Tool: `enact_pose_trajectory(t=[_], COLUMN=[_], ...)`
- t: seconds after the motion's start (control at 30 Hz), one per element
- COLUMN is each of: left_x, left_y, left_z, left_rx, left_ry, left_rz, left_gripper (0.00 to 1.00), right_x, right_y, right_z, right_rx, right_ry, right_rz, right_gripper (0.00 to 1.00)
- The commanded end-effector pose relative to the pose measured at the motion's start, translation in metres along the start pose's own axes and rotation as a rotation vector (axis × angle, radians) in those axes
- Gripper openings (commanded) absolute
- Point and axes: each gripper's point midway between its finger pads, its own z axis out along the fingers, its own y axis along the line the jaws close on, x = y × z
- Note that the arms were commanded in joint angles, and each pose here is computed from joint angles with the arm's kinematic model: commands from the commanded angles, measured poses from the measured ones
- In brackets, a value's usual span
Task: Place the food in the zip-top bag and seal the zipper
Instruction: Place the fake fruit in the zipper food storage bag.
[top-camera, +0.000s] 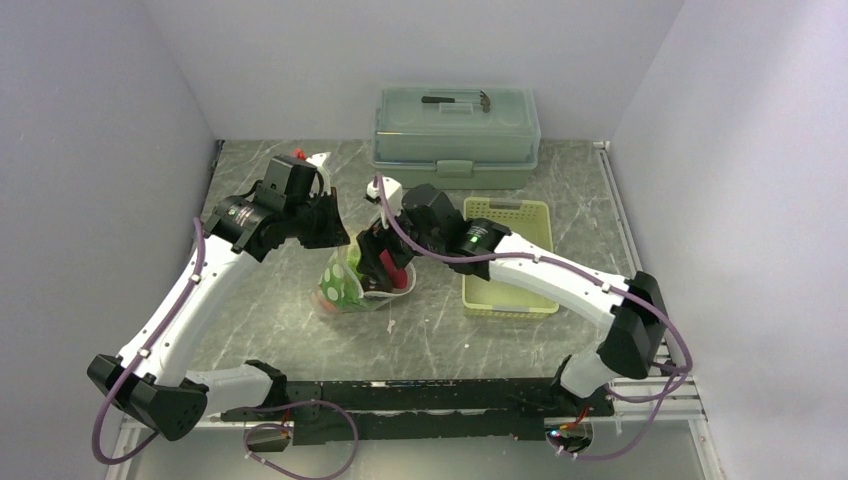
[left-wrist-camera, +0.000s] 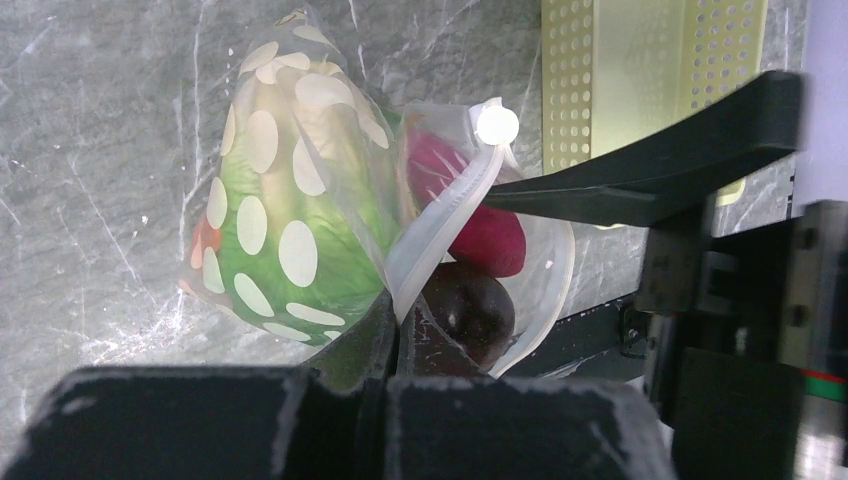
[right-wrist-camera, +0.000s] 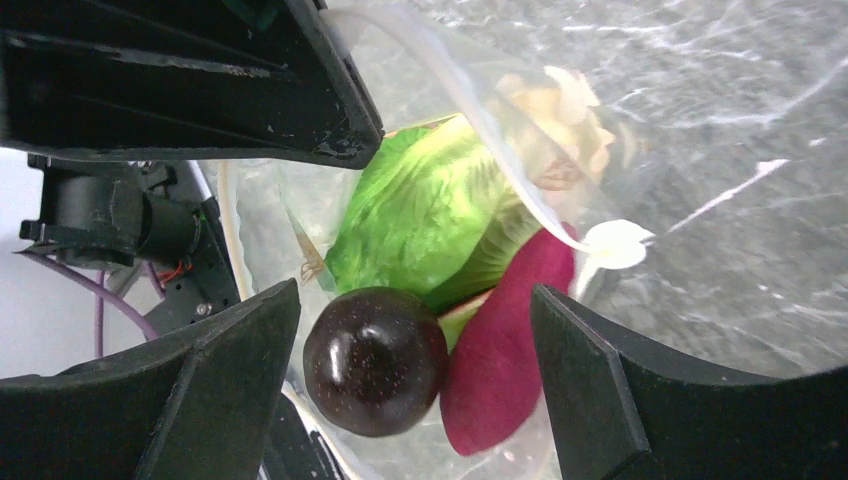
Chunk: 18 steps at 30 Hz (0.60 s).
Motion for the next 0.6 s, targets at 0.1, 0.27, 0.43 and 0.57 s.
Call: enact_pose_trajectory(t=[0.1, 0.27, 0.43, 0.57], left_x=[-0.014, -0.016, -0.018, -0.019], left_y=[-0.011, -0.012, -0.013, -0.014], left_z=[-0.007, -0.006, -0.004, -0.003], left_rx=[0.050, 0.050, 0.048, 0.048], left_ry=[-0.059, -0.058, -0.056, -0.055], left_rz=[-0.010, -0.007, -0.007, -0.005], left_gripper=[0.00, 0.00, 0.00, 0.00], right_x=[-0.043, -0.022, 0.001, 0.019], right_y=[-0.025, -0.046, -0.054, -0.054], right_z=[-0.049, -0.055, -0.055, -0.050], right_rx=[0.236, 0.372, 0.405, 0.401], right_ry=[-0.114, -0.045, -0.011, 0.028], right_rz=[0.034, 0.129, 0.219, 0.279], right_gripper=[0.86, 0.79, 0.71, 0.63])
